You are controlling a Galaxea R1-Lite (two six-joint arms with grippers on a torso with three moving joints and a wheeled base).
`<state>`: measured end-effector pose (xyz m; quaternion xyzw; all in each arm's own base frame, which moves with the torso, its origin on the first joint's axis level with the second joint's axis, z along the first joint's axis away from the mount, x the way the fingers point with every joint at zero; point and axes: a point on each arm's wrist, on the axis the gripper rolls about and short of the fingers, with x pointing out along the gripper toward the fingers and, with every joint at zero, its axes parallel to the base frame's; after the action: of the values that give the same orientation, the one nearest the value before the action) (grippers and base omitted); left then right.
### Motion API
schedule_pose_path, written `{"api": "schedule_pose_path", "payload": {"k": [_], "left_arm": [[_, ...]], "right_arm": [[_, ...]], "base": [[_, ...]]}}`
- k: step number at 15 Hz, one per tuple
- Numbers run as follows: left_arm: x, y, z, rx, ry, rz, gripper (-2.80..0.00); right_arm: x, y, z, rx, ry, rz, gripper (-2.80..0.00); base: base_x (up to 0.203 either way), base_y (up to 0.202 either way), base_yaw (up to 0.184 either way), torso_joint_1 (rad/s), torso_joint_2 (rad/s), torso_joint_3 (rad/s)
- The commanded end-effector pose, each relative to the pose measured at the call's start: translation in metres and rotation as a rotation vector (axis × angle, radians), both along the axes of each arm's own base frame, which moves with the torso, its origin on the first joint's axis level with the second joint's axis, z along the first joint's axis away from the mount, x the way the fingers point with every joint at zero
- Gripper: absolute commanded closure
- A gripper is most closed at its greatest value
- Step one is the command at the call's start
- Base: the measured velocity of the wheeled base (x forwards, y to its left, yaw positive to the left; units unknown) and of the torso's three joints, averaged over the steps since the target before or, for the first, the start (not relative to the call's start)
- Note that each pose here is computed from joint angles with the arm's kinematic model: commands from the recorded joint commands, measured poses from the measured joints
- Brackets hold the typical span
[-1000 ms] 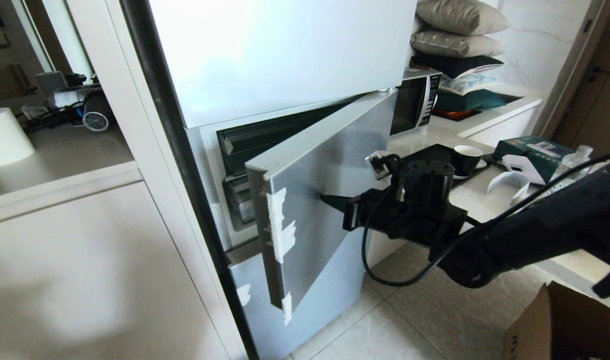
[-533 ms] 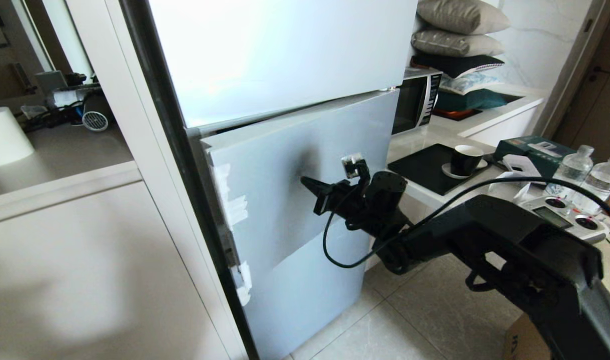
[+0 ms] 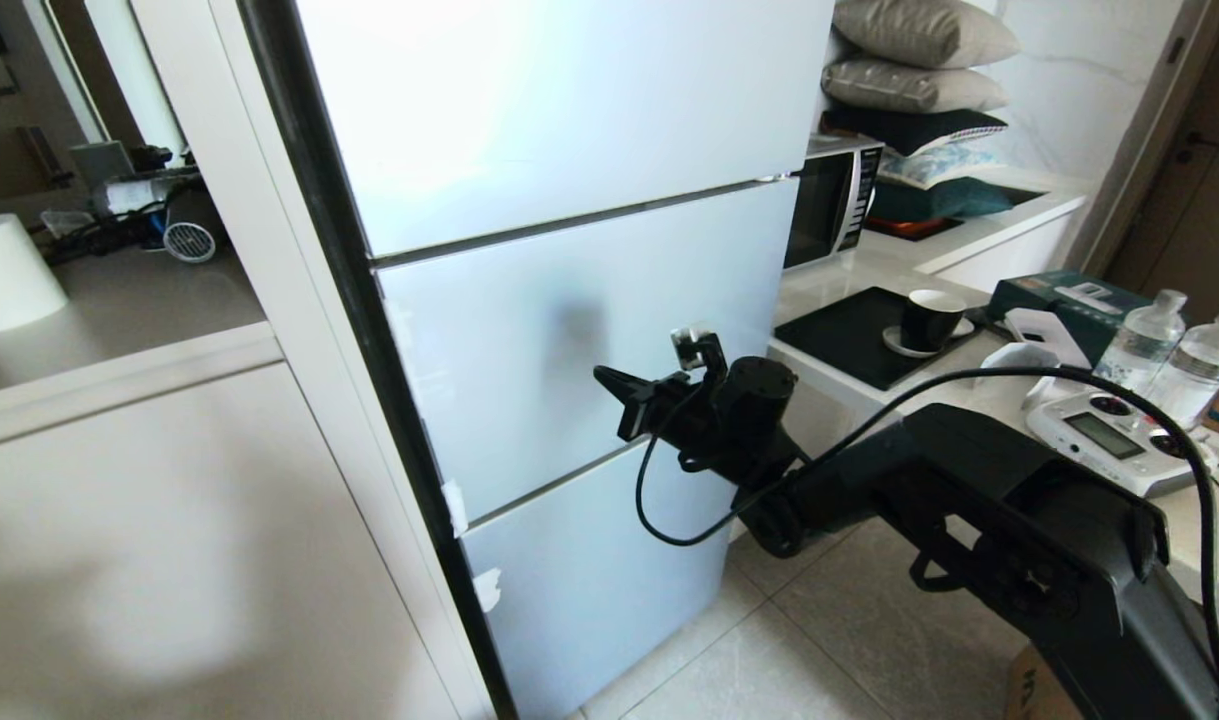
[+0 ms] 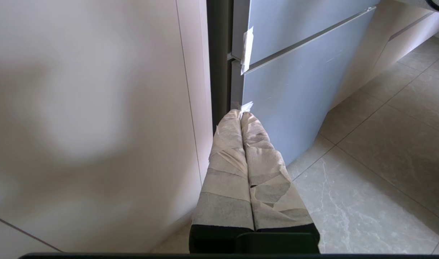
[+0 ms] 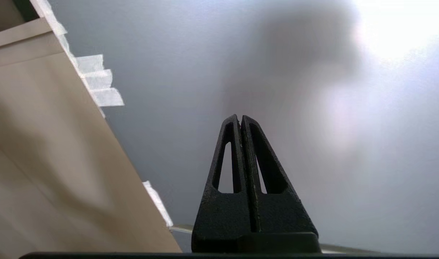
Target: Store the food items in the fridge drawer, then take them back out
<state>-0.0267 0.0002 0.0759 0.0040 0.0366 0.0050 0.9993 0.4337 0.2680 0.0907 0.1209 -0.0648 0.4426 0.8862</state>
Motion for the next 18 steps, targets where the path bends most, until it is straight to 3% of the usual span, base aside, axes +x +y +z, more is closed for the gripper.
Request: {"api": "schedule_pose_path", "payload": {"k": [1, 3, 6, 9, 11, 14, 16, 18], "left_arm": [[0.0, 0.0, 0.0, 0.0, 0.0, 0.001, 0.0], [0.0, 0.0, 0.0, -0.001, 0.001, 0.001, 0.0], [0.0, 0.0, 0.0, 0.0, 0.002, 0.001, 0.0], [0.0, 0.0, 0.0, 0.0, 0.002, 0.001, 0.0], [0.0, 0.0, 0.0, 0.0, 0.0, 0.001, 0.0], [0.0, 0.0, 0.0, 0.0, 0.0, 0.001, 0.0], [0.0, 0.0, 0.0, 0.0, 0.0, 0.001, 0.0], [0.0, 0.0, 0.0, -0.001, 0.0, 0.001, 0.0]], "right_arm": [[-0.019, -0.006, 0.02, -0.006, 0.011, 0.008, 0.0], [-0.06, -0.026, 0.05, -0.047, 0.05, 0.01, 0.0], [-0.146, -0.079, 0.102, -0.092, 0.044, -0.057, 0.0], [-0.226, -0.149, 0.133, -0.101, -0.02, -0.296, 0.0], [-0.278, -0.196, 0.132, -0.143, -0.062, -0.526, 0.0], [-0.349, -0.245, 0.116, -0.172, -0.072, -0.834, 0.0], [-0.392, -0.262, 0.087, -0.208, -0.047, -0.935, 0.0], [-0.422, -0.271, 0.055, -0.246, -0.009, -0.971, 0.0]], "base": [[0.0, 0.0, 0.0, 0.0, 0.0, 0.0], [0.0, 0.0, 0.0, 0.0, 0.0, 0.0], [0.0, 0.0, 0.0, 0.0, 0.0, 0.0], [0.0, 0.0, 0.0, 0.0, 0.0, 0.0], [0.0, 0.0, 0.0, 0.0, 0.0, 0.0], [0.0, 0.0, 0.0, 0.0, 0.0, 0.0], [0.0, 0.0, 0.0, 0.0, 0.0, 0.0], [0.0, 0.0, 0.0, 0.0, 0.0, 0.0]]}}
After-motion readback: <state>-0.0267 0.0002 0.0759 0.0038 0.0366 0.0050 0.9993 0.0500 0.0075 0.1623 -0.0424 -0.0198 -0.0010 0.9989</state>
